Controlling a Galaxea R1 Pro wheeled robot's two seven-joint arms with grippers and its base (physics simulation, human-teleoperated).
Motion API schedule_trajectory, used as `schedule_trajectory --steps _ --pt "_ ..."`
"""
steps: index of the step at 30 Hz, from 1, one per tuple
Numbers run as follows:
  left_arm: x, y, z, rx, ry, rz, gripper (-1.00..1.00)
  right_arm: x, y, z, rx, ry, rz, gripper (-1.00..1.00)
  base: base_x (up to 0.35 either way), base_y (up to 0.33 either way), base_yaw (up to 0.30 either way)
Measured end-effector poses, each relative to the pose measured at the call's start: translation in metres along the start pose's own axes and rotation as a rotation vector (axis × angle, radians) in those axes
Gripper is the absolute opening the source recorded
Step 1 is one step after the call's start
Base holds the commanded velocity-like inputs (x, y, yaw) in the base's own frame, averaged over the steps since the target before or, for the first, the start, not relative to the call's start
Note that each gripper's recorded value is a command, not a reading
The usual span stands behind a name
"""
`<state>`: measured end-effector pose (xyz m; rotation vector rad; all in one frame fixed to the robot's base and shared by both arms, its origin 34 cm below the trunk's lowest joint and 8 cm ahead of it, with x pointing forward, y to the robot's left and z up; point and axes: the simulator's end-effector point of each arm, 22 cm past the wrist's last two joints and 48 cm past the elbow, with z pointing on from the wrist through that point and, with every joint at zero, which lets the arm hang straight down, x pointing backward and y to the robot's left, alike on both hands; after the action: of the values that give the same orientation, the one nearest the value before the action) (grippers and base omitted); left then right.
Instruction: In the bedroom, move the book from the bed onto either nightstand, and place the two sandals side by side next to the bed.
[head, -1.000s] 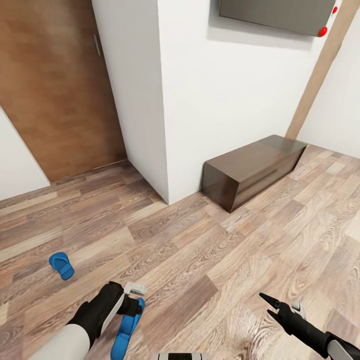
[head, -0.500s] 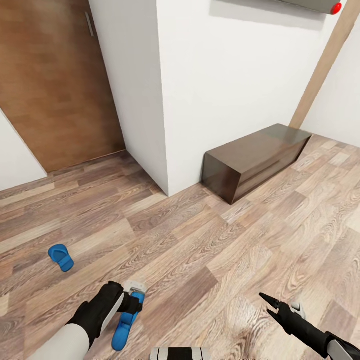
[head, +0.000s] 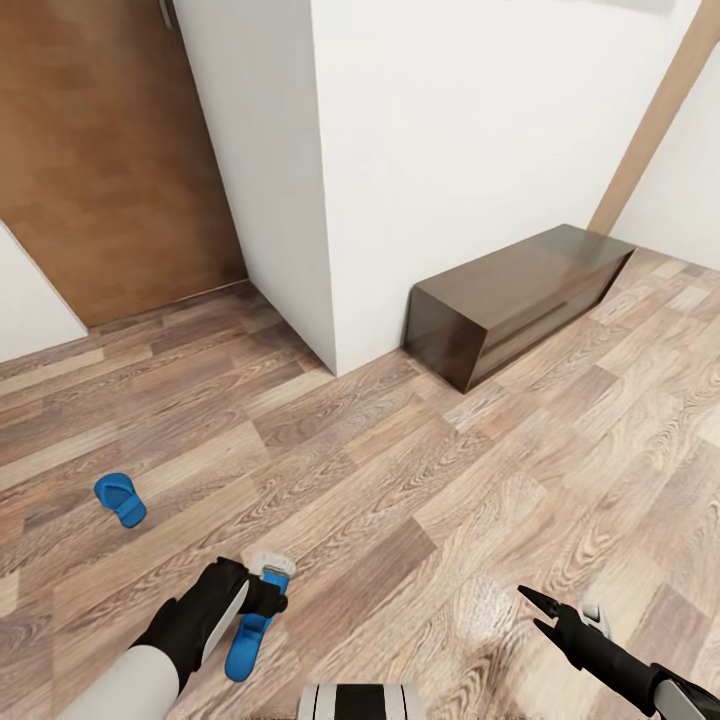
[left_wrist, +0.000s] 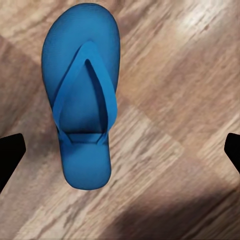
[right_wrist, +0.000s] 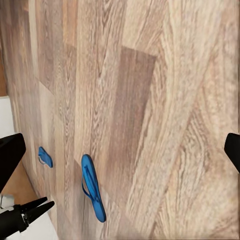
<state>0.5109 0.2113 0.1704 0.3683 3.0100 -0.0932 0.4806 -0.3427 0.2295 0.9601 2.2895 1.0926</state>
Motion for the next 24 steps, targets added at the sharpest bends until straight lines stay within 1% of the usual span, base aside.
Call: schedule_trajectory --steps 4,13,16,24 --pt "-0.003 -0.001 0.003 0.002 -0.006 0.002 1.0 0.004 -0.007 0.001 0.012 0.007 0.008 1.0 0.0 0.0 0.0" --pt "-0.013 0.003 -0.001 -0.012 -0.032 -0.002 1.0 0.003 -0.007 0.001 0.011 0.007 0.009 1.0 0.0 0.0 0.0" --pt "-0.015 0.007 -0.002 -0.022 -0.037 -0.014 1.0 0.003 -0.007 0.001 0.011 0.007 0.009 1.0 0.0 0.0 0.0" --pt "-0.02 0.019 -0.003 -0.034 -0.058 -0.07 1.0 0.003 -0.007 0.001 0.011 0.007 0.009 1.0 0.0 0.0 0.0"
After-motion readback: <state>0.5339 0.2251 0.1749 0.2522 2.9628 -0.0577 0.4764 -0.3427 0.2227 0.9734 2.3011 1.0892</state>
